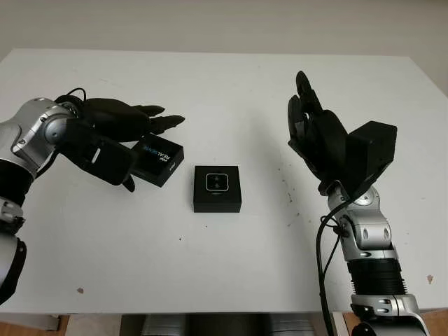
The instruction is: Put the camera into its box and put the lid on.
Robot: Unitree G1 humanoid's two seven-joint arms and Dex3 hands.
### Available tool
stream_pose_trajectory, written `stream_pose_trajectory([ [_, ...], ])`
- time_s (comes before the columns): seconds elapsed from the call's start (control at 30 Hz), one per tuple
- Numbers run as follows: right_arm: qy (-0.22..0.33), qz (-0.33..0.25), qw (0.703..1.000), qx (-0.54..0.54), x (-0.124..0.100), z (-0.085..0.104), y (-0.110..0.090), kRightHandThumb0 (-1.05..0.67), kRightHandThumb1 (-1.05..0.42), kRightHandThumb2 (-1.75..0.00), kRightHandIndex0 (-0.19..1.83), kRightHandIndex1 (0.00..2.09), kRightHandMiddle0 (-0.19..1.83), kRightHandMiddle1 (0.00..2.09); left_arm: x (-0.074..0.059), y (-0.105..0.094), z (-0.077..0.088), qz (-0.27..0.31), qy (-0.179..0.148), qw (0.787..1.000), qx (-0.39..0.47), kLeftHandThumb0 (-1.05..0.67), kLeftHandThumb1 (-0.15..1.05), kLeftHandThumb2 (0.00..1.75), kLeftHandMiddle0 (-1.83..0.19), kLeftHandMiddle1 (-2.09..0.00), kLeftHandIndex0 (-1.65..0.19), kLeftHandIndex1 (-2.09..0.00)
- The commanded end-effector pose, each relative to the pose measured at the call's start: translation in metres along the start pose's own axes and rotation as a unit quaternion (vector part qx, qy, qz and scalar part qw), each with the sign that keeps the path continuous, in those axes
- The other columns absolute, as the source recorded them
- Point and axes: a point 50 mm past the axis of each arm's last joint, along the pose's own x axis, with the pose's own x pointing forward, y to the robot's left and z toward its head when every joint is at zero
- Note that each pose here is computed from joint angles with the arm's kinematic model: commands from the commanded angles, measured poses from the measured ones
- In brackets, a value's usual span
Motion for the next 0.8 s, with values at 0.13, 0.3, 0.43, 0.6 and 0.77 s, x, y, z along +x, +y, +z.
stream_pose_trajectory([
  [0.13,-0.005,-0.003,1.000,0.002,0.000,0.001,-0.001,-0.71,-1.05,-0.68,-0.19,0.00,-0.19,0.00,0.005,0.014,-0.002,0.029,0.016,0.999,-0.019,-0.63,0.82,0.06,0.08,-0.07,0.09,-0.08],
  [0.3,-0.004,-0.008,1.000,-0.001,0.000,0.001,-0.003,-0.74,-1.05,-0.69,-0.19,0.01,-0.19,0.00,0.009,0.009,-0.002,0.024,0.021,0.999,-0.032,-0.65,0.83,0.06,0.06,-0.07,0.06,-0.08],
  [0.43,-0.004,-0.009,1.000,-0.001,-0.001,0.002,-0.003,-0.73,-1.05,-0.68,-0.19,0.01,-0.19,0.00,0.012,0.003,-0.002,0.022,0.020,0.999,-0.030,-0.65,0.82,0.05,0.03,-0.07,0.04,-0.09],
  [0.6,-0.002,-0.014,1.000,-0.003,-0.003,0.002,-0.004,-0.74,-1.05,-0.68,-0.19,0.01,-0.19,0.00,0.016,0.000,-0.001,0.001,0.029,0.999,-0.017,-0.61,0.81,0.05,0.01,-0.07,0.03,-0.08],
  [0.77,0.000,-0.011,1.000,0.000,-0.004,0.004,-0.005,-0.73,-1.05,-0.69,-0.19,0.00,-0.19,0.00,0.017,-0.002,0.000,-0.026,0.032,0.999,0.005,-0.62,0.79,0.05,-0.01,-0.06,0.00,-0.09],
])
